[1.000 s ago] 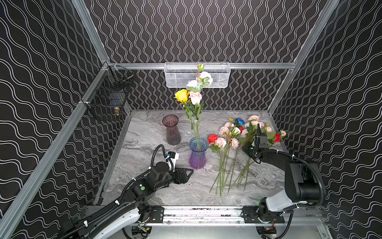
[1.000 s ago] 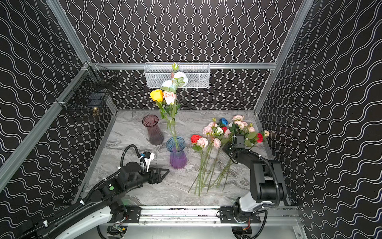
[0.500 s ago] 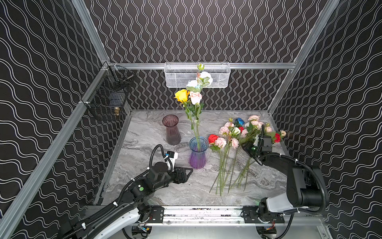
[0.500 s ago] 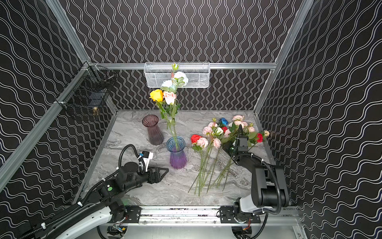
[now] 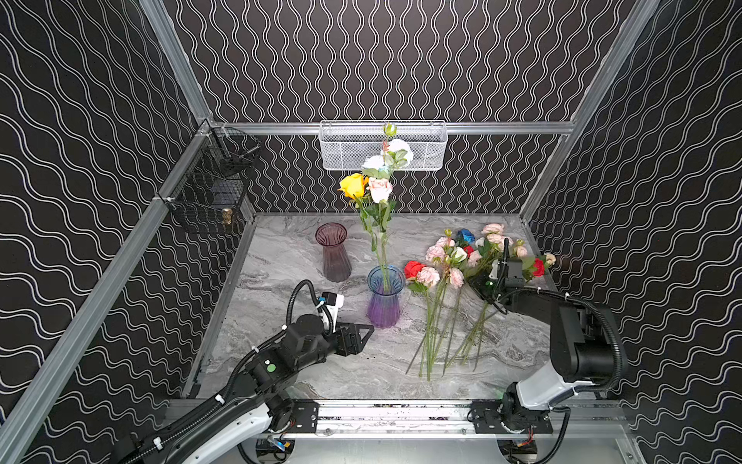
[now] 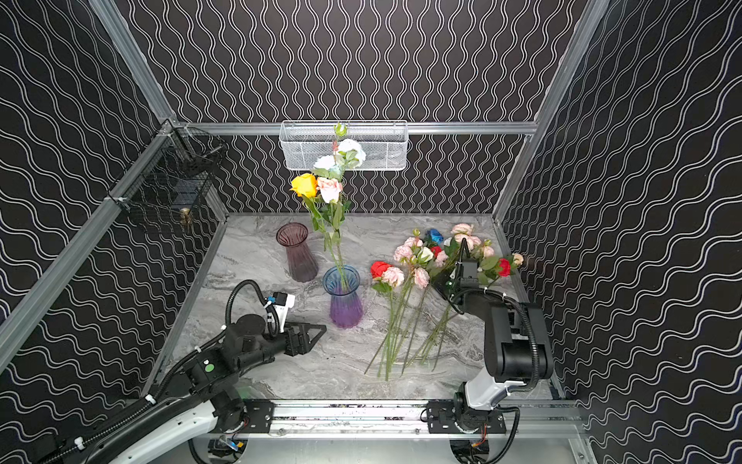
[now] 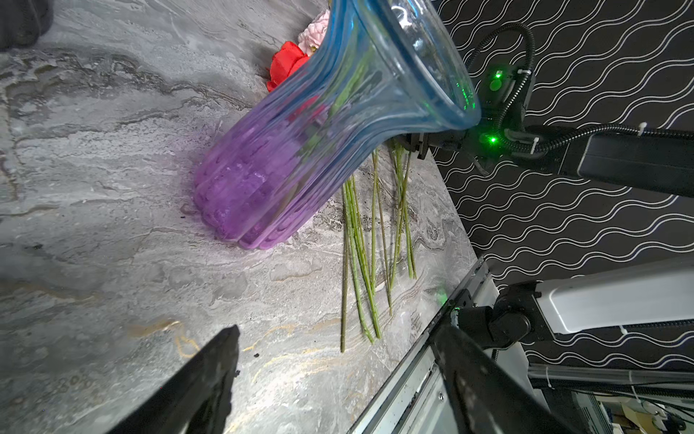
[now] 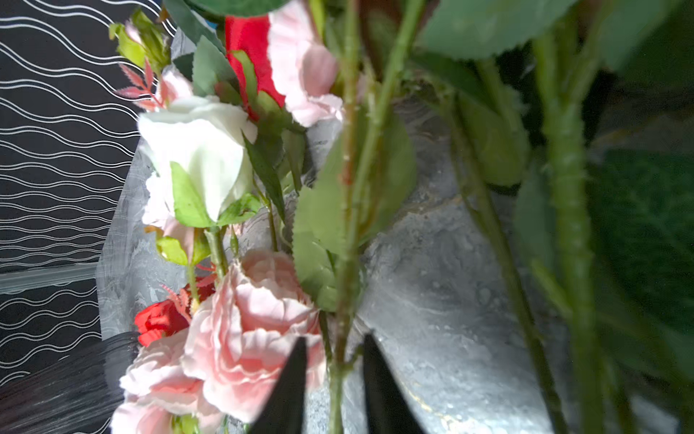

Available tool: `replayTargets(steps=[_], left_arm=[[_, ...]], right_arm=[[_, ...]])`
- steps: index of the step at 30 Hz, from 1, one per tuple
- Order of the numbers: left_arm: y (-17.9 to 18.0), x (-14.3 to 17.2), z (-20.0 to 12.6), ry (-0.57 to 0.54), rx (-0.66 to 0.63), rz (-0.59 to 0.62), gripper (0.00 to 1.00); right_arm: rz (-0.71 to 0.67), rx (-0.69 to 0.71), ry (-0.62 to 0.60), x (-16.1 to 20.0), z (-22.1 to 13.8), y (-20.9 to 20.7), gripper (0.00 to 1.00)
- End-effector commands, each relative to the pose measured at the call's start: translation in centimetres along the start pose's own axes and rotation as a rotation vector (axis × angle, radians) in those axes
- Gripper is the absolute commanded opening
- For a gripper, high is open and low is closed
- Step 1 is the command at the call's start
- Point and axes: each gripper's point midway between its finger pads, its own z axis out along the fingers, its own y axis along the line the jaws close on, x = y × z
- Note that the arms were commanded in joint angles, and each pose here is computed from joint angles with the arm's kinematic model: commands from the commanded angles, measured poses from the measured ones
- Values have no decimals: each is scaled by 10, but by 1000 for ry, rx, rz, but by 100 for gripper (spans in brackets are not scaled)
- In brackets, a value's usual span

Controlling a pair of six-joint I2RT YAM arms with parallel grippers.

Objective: Arrange flowers in a vase
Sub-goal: Pick up the flower from the flowers.

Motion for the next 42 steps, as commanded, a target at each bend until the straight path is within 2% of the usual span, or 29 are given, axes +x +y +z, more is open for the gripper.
replayTargets(steps=[1,4,5,6,8,14,21,27,30,35,39,41,42], left_arm=[[1,-4,-3,-19,-11,-1,87],[1,-3,-3,-24,-5,-8,87],[1,-3,-3,-23,-3,-12,87],[2,-2,-2,-23,-3,-15,87],[1,-2,-3,-18,-5,-13,87],[-4,-11,-9,-41,-7,14,87],[-14,-23,-16,-59,-9,55,88],[-29,-46,-37,-115,-11,125,88],[-39,-62,-59,-182,-7,157,89],[-40,-94,-99,-390,-28,144,89],[-26,-126,-132,-602,-122,87,92],[-12,-139,-149,-687,-220,33,93],[-2,-144,-157,-723,-288,0,94]], right_arm=[[-2,12,16,3,6,-5,30],[-5,-1,41,5,14,-4,21],[-2,-9,46,5,16,-3,14],[0,-11,45,6,14,-3,9],[-14,-25,8,2,3,3,4],[-69,-107,-79,-18,-43,42,2],[-192,-253,-145,-19,-92,101,2],[-350,-404,-293,-15,-158,171,1],[-429,-446,-386,-15,-197,206,0],[-489,-619,-511,-16,-259,258,0],[-485,-793,-629,-17,-303,298,0],[-495,-879,-661,-11,-318,316,0],[-496,-936,-697,-12,-338,332,0]])
